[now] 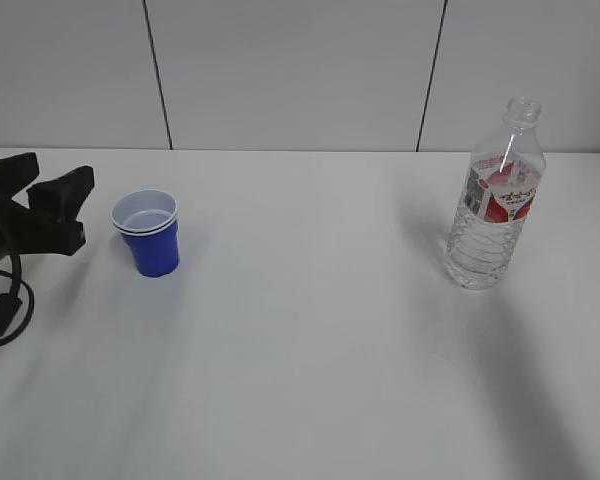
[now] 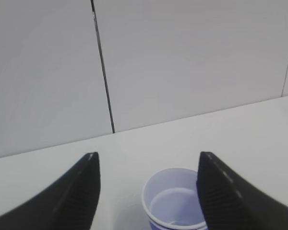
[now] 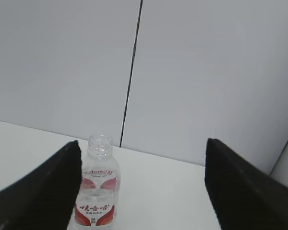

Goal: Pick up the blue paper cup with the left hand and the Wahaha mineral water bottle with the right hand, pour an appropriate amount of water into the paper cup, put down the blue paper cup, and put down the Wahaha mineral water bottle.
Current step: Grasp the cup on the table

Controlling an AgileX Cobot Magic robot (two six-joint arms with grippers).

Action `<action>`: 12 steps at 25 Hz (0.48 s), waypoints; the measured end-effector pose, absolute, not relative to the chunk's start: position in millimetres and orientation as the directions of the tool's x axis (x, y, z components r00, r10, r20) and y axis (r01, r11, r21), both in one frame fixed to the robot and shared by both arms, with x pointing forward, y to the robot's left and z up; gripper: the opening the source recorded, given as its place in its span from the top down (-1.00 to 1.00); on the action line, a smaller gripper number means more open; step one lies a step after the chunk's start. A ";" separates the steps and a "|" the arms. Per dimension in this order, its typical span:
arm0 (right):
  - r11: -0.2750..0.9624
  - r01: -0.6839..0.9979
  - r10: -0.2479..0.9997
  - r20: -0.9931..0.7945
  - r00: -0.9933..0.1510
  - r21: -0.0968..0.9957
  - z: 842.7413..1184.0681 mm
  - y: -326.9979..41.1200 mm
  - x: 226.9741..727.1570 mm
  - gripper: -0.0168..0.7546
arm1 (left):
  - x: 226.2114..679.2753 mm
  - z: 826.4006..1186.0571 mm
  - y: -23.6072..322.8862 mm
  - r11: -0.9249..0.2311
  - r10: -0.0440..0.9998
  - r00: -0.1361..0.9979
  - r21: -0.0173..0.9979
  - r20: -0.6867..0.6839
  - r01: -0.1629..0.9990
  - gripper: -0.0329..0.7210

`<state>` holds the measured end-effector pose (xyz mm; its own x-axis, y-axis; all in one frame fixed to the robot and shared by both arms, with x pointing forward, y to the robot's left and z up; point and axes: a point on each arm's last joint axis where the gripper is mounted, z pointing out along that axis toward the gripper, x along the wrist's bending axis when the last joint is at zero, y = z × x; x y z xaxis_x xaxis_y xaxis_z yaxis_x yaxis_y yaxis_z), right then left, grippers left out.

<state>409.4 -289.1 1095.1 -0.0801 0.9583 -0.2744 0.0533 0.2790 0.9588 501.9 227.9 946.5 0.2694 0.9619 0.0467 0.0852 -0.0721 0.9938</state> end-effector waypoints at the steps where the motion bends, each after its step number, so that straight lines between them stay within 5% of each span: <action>1: 0.278 0.046 0.958 -0.274 -0.079 0.959 1095.8 -289.0 409.5 -0.59 | 501.6 943.1 227.4 -0.073 0.960 0.275 0.995 0.050 0.074 -0.36; 12: 0.275 0.023 0.959 -0.272 -0.076 0.961 1097.9 -288.7 409.6 -0.65 | 505.6 882.0 226.3 -0.115 0.959 0.282 0.960 0.040 0.255 -0.41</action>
<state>409.6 -288.7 1097.9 -0.0759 0.9592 -0.2723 0.0228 0.2747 0.9613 505.6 226.3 882.0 0.2819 0.9586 0.0396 0.2554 -0.1148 0.9600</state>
